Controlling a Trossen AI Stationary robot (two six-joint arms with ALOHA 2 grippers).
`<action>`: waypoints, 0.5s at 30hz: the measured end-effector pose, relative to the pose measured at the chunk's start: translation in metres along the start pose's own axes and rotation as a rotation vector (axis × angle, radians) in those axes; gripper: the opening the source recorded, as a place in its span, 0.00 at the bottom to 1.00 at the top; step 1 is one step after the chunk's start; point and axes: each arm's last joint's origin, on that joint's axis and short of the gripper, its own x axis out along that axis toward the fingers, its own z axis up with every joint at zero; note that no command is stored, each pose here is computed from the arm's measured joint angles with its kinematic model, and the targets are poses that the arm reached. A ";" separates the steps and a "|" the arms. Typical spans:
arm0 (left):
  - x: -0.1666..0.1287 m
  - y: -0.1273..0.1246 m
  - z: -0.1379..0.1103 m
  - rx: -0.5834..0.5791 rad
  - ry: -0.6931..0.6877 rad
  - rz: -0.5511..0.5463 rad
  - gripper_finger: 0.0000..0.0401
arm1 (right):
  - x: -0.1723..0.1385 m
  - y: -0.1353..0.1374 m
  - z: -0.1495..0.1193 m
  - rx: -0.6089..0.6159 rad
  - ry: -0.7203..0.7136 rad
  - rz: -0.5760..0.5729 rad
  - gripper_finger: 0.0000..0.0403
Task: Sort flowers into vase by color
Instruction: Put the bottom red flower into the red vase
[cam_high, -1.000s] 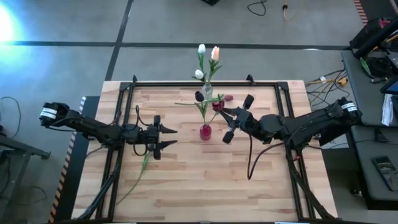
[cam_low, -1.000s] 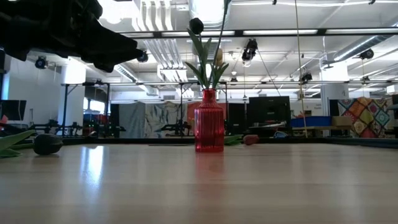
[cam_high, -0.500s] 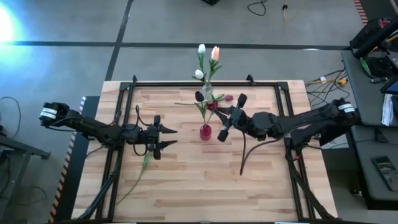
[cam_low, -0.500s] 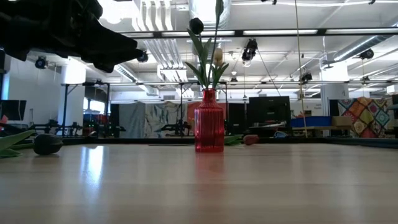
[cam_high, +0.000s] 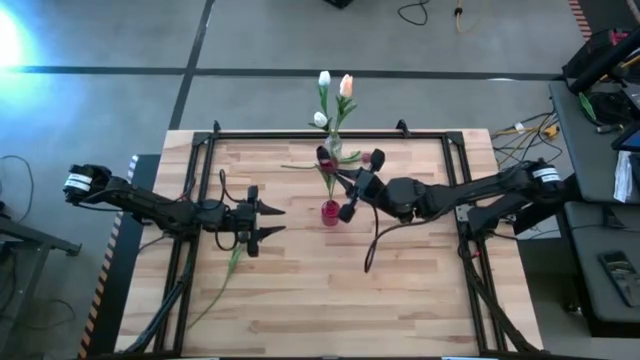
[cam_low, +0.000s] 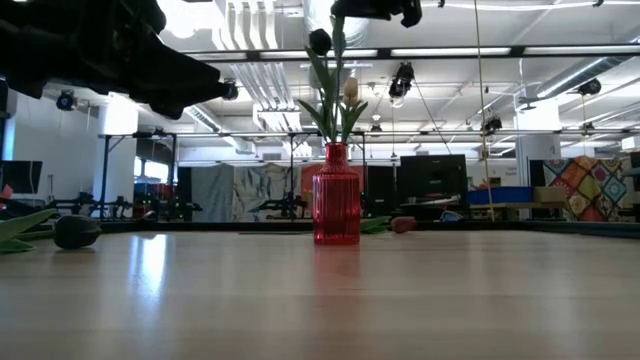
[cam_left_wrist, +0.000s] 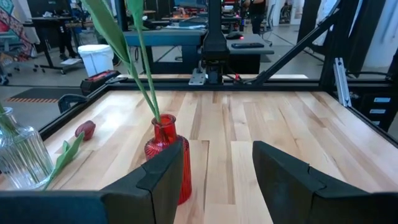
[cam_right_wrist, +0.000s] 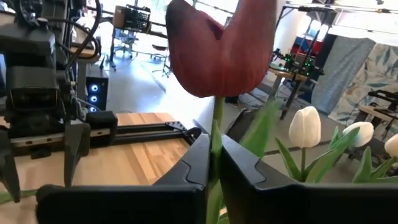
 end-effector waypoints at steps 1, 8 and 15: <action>0.000 0.000 0.000 0.001 0.003 0.000 0.44 | 0.000 0.000 -0.001 -0.003 0.002 0.001 0.08; 0.000 0.000 0.000 -0.014 0.004 0.000 0.44 | 0.002 0.003 -0.004 0.007 0.016 0.003 0.27; 0.001 0.000 -0.001 -0.017 0.027 0.001 0.44 | -0.001 0.002 -0.006 -0.006 0.057 0.015 0.37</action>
